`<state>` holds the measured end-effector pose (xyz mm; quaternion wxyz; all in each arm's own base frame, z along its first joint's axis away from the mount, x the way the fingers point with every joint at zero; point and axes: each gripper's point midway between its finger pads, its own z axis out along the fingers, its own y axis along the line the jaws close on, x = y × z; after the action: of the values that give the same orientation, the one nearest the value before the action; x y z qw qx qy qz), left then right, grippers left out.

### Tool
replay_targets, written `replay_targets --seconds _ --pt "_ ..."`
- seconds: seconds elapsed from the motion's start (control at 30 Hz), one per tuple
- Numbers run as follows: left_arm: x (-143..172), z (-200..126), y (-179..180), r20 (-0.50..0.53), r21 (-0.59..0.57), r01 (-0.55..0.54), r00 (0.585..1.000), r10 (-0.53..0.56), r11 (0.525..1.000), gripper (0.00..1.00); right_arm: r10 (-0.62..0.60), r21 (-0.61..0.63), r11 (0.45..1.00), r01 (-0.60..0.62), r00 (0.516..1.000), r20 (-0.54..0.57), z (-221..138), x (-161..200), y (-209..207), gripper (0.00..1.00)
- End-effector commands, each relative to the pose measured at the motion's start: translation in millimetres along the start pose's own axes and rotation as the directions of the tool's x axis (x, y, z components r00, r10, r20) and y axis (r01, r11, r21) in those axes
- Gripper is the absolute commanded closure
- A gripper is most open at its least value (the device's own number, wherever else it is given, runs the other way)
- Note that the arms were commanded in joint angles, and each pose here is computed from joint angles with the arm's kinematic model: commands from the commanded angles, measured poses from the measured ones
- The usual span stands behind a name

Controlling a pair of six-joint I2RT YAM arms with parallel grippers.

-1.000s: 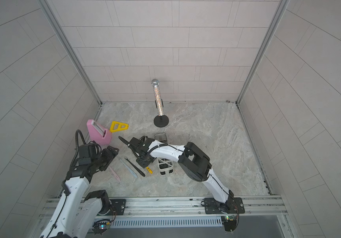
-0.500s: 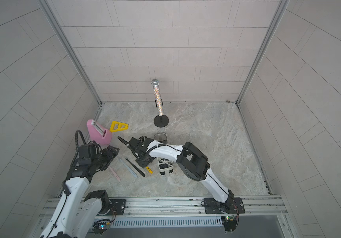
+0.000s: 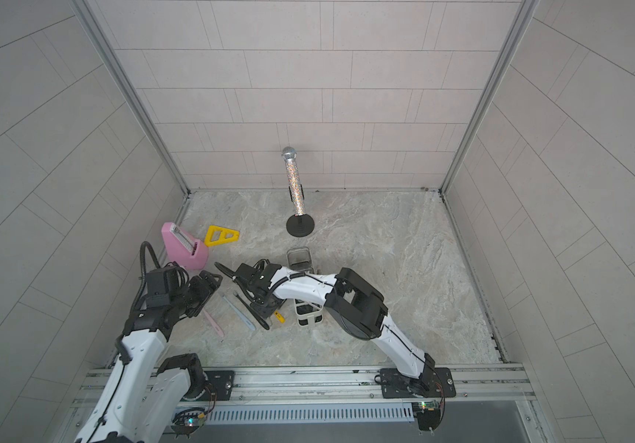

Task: Place the toothbrush into the toothbrush holder
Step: Pick up the toothbrush from the center of the board.

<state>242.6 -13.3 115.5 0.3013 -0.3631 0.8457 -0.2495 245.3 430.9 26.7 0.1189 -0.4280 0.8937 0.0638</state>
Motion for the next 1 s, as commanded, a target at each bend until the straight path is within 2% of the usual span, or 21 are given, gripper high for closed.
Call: replay_targets --seconds 0.0,0.17,0.4,0.67,0.97 --pt "-0.6 0.6 0.5 0.008 0.009 0.002 1.000 -0.002 1.000 0.19 -0.005 0.049 0.999 0.008 0.998 -0.062 13.7 16.7 -8.4 0.70" --pt "-0.5 0.6 0.3 0.007 0.009 0.002 1.000 -0.002 1.000 0.19 0.006 0.050 0.999 -0.002 0.998 -0.068 14.3 16.1 -17.8 0.71" --pt "-1.5 1.1 0.9 0.010 0.006 0.000 1.000 0.000 1.000 0.18 0.008 0.005 1.000 -0.007 0.999 -0.046 14.8 11.8 -13.6 0.93" --pt "-5.3 -1.2 -7.1 0.011 0.025 -0.022 1.000 0.022 0.999 0.18 0.028 -0.064 0.998 -0.023 0.997 0.074 -15.6 -15.4 -3.5 0.94" --pt "-5.4 -18.8 -42.8 0.002 0.153 -0.042 0.999 0.042 0.987 0.13 0.053 -0.125 0.992 -0.029 0.981 0.188 -62.2 -38.8 3.9 0.94"
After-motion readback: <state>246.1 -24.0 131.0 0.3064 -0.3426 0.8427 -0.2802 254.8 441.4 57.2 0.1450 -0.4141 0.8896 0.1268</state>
